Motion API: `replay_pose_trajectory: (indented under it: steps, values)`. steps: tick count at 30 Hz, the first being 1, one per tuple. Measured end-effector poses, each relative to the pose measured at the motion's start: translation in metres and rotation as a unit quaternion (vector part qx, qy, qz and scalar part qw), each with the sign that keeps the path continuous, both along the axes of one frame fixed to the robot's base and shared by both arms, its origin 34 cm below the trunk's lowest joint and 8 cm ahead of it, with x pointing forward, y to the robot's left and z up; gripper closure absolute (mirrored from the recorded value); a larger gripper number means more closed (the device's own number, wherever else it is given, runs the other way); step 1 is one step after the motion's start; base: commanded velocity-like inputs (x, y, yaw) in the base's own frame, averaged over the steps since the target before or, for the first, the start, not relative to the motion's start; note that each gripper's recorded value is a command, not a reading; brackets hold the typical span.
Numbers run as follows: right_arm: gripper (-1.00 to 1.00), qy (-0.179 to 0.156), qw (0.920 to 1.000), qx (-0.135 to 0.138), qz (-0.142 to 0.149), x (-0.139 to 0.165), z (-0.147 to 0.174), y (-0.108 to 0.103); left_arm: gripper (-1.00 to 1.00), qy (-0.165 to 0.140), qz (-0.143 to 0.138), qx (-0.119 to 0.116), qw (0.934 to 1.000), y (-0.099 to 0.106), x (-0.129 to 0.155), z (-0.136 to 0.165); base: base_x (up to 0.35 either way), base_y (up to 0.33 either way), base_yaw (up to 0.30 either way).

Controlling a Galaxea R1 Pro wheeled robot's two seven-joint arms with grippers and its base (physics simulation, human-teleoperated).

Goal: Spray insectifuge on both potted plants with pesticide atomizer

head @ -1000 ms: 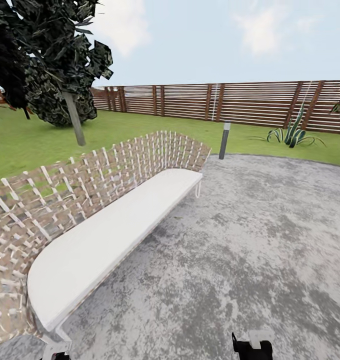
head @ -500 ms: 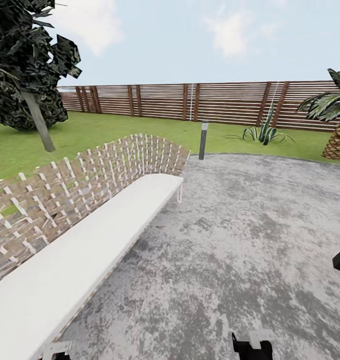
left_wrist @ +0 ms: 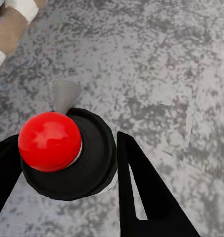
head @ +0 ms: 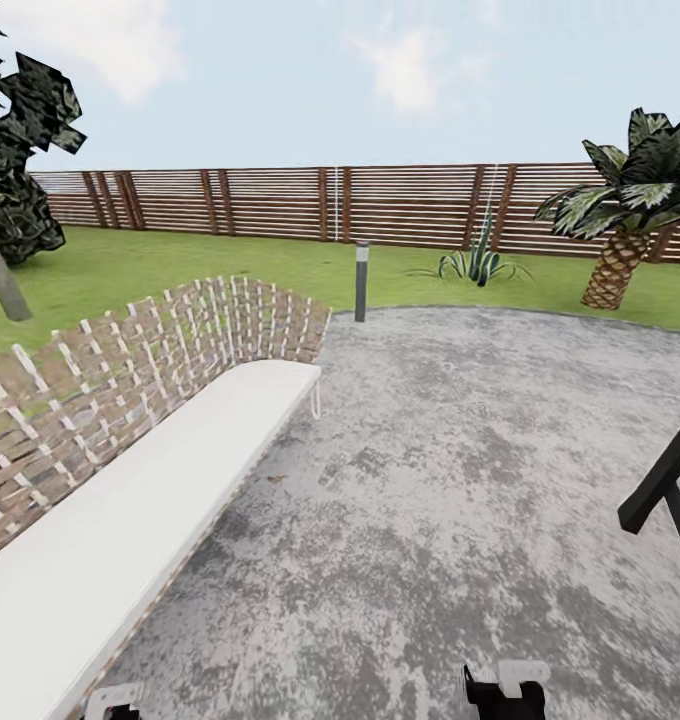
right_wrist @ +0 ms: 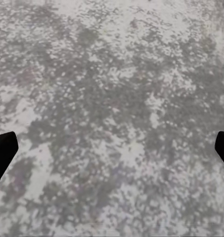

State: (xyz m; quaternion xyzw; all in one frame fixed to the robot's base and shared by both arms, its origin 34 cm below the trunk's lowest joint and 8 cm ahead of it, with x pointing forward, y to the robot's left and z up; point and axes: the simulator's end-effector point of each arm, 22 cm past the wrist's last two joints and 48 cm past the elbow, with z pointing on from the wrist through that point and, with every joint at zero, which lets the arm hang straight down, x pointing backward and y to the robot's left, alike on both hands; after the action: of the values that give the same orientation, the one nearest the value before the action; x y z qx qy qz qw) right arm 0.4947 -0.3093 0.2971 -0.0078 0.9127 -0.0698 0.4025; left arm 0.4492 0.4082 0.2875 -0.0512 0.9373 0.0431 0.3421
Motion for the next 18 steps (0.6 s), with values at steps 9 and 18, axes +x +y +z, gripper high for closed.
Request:
replay_pose_trajectory:
  steps: [9, 18]
  values:
    - [-1.00, 0.000, 1.0000, 0.000, 0.000, -0.0001, -0.0001, 0.0000, 1.00, -0.001, 0.003, -0.001, 1.0000, 0.0009, 0.0002, 0.0003, 0.320, -0.109, -0.264]
    - [-1.00, 0.000, 1.0000, 0.000, 0.000, 0.0000, 0.0000, 0.0002, 1.00, -0.001, 0.004, 0.000, 1.0000, 0.0019, -0.0004, 0.0004, 0.338, -0.005, -0.178]
